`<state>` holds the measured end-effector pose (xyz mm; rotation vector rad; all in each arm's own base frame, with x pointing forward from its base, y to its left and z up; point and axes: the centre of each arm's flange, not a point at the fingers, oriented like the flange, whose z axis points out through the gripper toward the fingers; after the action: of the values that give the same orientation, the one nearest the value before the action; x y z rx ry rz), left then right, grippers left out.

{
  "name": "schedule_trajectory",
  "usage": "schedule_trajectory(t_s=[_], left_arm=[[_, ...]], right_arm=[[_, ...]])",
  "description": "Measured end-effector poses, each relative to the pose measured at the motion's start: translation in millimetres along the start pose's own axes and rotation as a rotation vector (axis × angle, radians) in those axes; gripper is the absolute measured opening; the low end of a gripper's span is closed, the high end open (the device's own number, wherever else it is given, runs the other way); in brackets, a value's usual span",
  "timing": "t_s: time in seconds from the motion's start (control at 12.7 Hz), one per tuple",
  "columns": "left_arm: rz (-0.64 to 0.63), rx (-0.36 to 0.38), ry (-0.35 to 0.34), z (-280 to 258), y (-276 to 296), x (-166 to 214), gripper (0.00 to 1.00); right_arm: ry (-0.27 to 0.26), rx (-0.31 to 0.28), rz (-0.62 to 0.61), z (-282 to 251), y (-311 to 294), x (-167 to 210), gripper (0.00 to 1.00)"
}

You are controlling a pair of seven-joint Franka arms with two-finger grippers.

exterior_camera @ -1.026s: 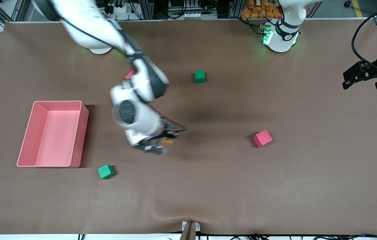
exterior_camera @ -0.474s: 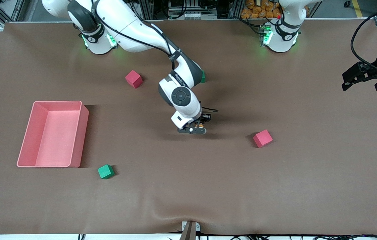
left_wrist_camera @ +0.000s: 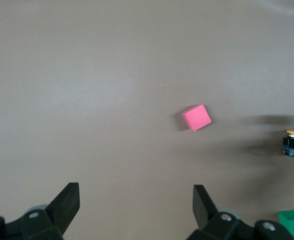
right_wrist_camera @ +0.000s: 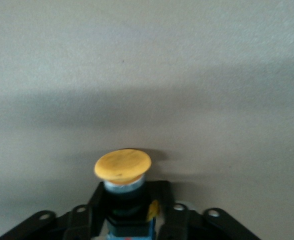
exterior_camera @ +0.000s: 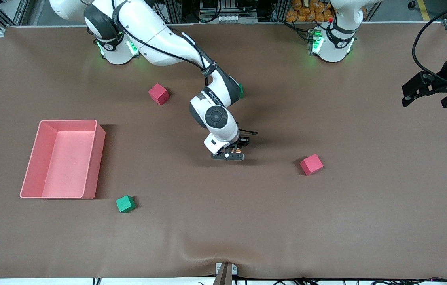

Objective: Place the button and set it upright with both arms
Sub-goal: 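Carry the button out of the tray and lower it onto the table, then release the button and withdraw the right gripper while the left gripper reaches, then move the left gripper over the button lying on the table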

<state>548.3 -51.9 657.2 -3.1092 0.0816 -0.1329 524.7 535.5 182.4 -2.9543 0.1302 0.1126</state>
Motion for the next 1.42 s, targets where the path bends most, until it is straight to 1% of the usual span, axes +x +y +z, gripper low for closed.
schedule_trajectory(t_s=[0.08,0.16,0.24,0.32,0.39,0.47,0.55,0.63,0.71,0.87,0.95,1.11,1.18,1.26,1.34,1.42], left_arm=[[0.0,0.0,0.0,0.2,-0.2,0.1,1.0],[0.0,0.0,0.0,0.2,-0.2,0.1,1.0],[0.0,0.0,0.0,0.1,-0.1,0.1,1.0],[0.0,0.0,-0.001,0.3,-0.1,0.2,1.0],[0.0,0.0,-0.001,0.6,0.1,0.3,1.0],[0.001,-0.001,-0.002,1.0,0.6,0.5,1.0],[0.004,-0.001,-0.003,1.8,2.2,0.8,1.0],[0.012,-0.003,-0.007,4.1,6.3,1.5,1.0],[0.023,-0.006,-0.016,9.1,11.5,3.2,1.0],[0.051,-0.019,-0.048,27.1,24.9,9.7,1.0],[0.068,-0.032,-0.07,39.1,33.4,13.9,1.0],[0.089,-0.085,-0.118,63.9,48.7,21.1,1.0],[0.091,-0.125,-0.145,77.3,54.2,24.6,1.0],[0.093,-0.16,-0.174,91.6,59.3,28.1,1.0],[0.1,-0.178,-0.203,107.4,64.8,31.8,1.0],[0.11,-0.191,-0.234,124.8,71.8,35.3,1.0]], right_arm=[[0.0,-0.005,0.005,-5.4,1.6,5.1,0.66],[-0.019,-0.022,0.012,-18.5,3.5,12.6,0.78],[-0.051,-0.044,0.023,-42.4,6.6,24.1,0.89],[-0.085,-0.064,0.038,-78.8,12.6,38.9,0.99],[-0.109,-0.077,0.059,-119.6,24.2,54.8,1.0],[-0.115,-0.078,0.088,-161.4,42.9,72.7,1.0],[-0.103,-0.065,0.121,-198.7,67.7,92.9,1.0],[-0.088,-0.05,0.152,-233.1,101.4,115.5,1.0],[-0.09,-0.045,0.165,-260.8,136.8,133.2,1.0],[-0.09,-0.029,0.159,-316.4,212.3,160.2,1.0],[-0.099,-0.018,0.147,-347.6,256.4,168.1,1.0],[-0.141,-0.018,0.156,-395.8,323.4,165.2,1.0],[-0.147,-0.012,0.181,-417.8,349.5,161.3,1.0],[-0.144,0.0,0.193,-440.3,372.7,156.0,1.0],[-0.13,0.01,0.173,-464.0,390.7,148.4,1.0],[-0.094,-0.007,0.145,-488.8,402.6,139.0,1.0]])
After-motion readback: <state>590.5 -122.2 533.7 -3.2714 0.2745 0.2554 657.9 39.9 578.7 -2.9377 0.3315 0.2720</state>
